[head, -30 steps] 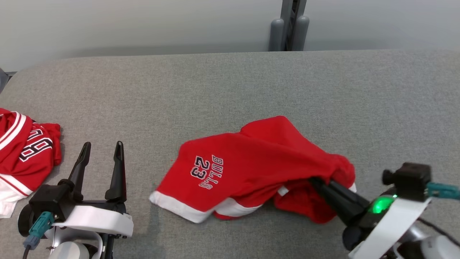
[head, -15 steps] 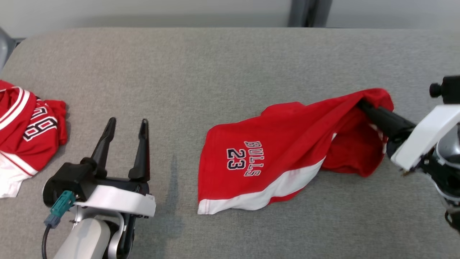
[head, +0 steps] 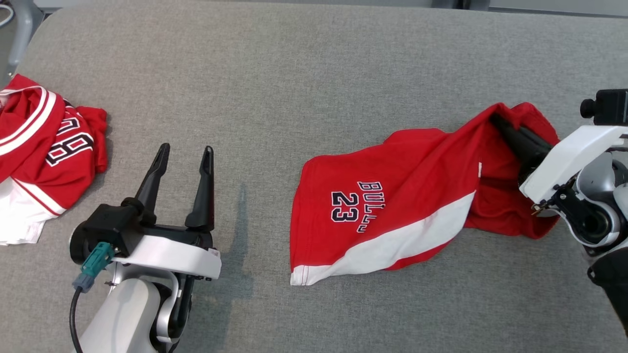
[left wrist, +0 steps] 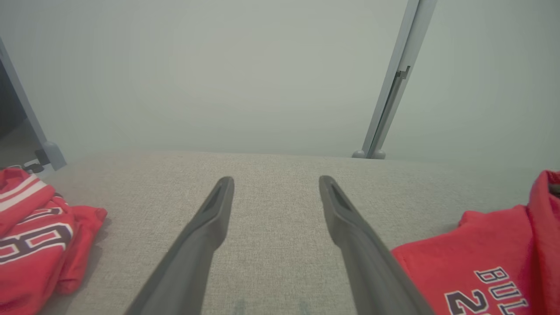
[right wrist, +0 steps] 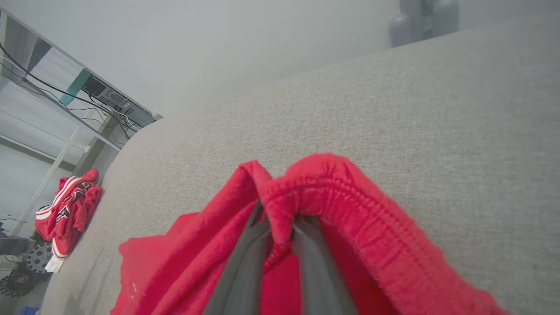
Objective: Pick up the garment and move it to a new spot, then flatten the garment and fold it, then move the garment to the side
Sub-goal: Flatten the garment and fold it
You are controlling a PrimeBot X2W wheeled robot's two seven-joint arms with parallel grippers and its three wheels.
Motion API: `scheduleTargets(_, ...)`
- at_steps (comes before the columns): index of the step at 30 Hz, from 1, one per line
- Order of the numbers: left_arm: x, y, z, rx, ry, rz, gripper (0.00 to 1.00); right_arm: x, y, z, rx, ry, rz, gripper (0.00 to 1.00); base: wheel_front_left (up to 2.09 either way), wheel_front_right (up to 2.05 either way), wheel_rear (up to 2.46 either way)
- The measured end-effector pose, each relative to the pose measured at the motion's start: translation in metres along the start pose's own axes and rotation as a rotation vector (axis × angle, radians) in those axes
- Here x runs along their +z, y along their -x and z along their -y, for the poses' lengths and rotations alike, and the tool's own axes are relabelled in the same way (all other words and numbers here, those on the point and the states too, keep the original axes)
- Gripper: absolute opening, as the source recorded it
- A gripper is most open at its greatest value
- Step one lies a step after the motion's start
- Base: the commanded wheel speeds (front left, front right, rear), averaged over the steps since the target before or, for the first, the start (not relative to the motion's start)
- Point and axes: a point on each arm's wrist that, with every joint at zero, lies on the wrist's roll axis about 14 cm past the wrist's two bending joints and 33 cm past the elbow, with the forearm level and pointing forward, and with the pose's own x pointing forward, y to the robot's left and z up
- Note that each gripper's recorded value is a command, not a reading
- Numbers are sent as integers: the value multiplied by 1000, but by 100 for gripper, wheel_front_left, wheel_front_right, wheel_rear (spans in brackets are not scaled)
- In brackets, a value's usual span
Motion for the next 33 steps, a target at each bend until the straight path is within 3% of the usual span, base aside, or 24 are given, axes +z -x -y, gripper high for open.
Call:
scheduleTargets(8, 10, -1, -1, -3, -17, 29, 100, -1, 26, 5, -32, -14, 143, 100, 0, 0, 0)
scheduleTargets(14, 14, 6, -1, -3, -28, 34, 100, 12, 69, 30, -130, -1, 321, 100, 0, 0, 0)
scheduleTargets(18, 21, 12, 1, -6, -28, 43, 100, 34, 106, 43, -218, 119, 489, 100, 0, 0, 0)
scheduleTargets(25, 28, 24, 5, -12, -53, 45, 100, 43, 144, 23, -264, 343, 588, 100, 0, 0, 0)
scheduleTargets(33, 36, 37, 12, -31, -59, 49, 100, 24, 170, -8, -300, 413, 580, 100, 0, 0, 0)
